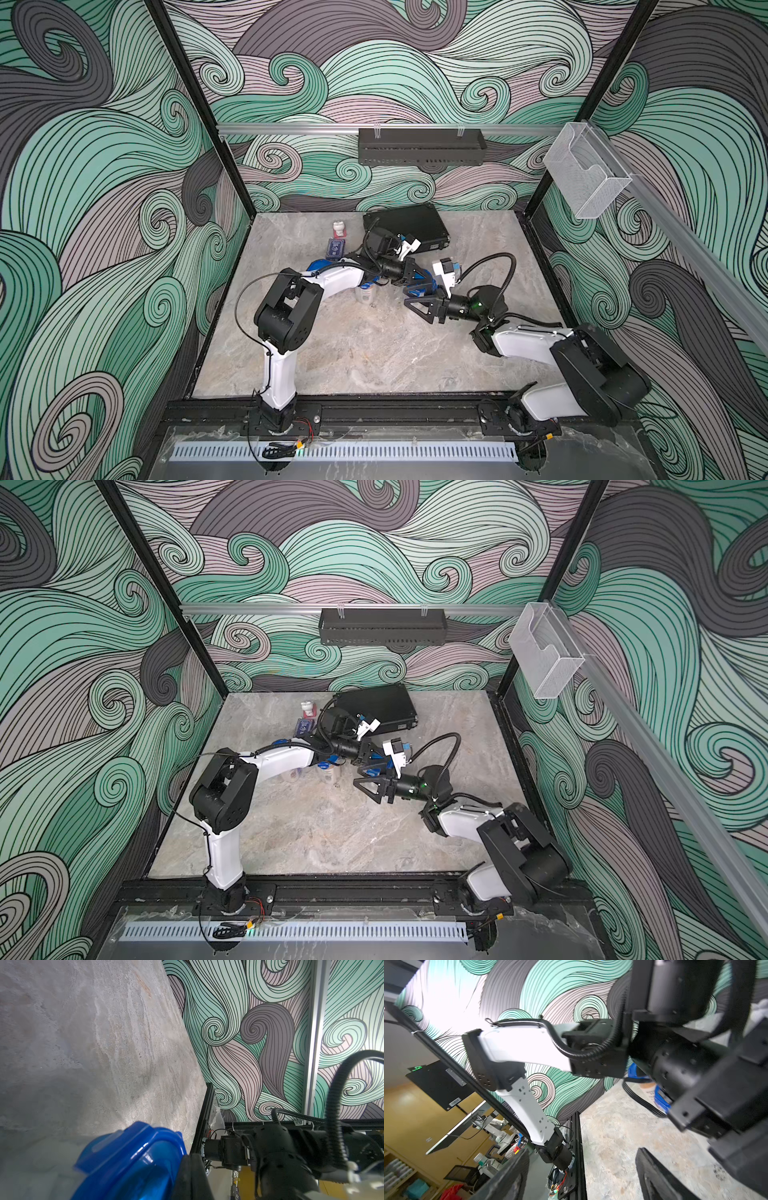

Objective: Take out toiletry kits
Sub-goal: Unfasten the latch on the container.

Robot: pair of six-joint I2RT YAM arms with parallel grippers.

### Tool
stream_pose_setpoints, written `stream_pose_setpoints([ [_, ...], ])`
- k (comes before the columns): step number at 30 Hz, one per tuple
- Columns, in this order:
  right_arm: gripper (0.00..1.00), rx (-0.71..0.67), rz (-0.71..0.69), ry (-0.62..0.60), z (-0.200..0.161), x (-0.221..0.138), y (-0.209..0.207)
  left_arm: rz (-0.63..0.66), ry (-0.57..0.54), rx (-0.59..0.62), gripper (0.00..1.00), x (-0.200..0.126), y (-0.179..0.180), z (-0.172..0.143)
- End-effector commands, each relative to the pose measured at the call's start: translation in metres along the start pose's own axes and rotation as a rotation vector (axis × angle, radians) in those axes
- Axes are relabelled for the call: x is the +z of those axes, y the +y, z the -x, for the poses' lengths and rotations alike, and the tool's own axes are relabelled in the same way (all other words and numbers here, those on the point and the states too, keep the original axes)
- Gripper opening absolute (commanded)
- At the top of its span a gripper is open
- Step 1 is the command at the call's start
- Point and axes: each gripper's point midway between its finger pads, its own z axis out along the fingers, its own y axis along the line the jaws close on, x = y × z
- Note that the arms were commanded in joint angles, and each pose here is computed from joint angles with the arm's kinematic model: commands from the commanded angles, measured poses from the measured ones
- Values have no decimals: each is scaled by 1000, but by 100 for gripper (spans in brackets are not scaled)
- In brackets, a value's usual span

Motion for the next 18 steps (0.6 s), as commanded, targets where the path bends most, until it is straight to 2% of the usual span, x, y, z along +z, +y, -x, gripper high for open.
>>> stream_pose_setpoints([
  [1, 83, -54, 12, 54, -5, -2, 10, 345, 136, -260, 0, 14, 122, -78],
  [7, 87, -139, -164, 111, -6, -15, 4, 332, 116, -232, 0, 9, 103, -65],
  [13, 90, -172, -332, 83, -1, -35, -6, 304, 86, -187, 1, 0, 71, -46],
  [18, 90, -149, -366, 71, 3, -42, -15, 285, 66, -143, 15, -7, 41, -25],
])
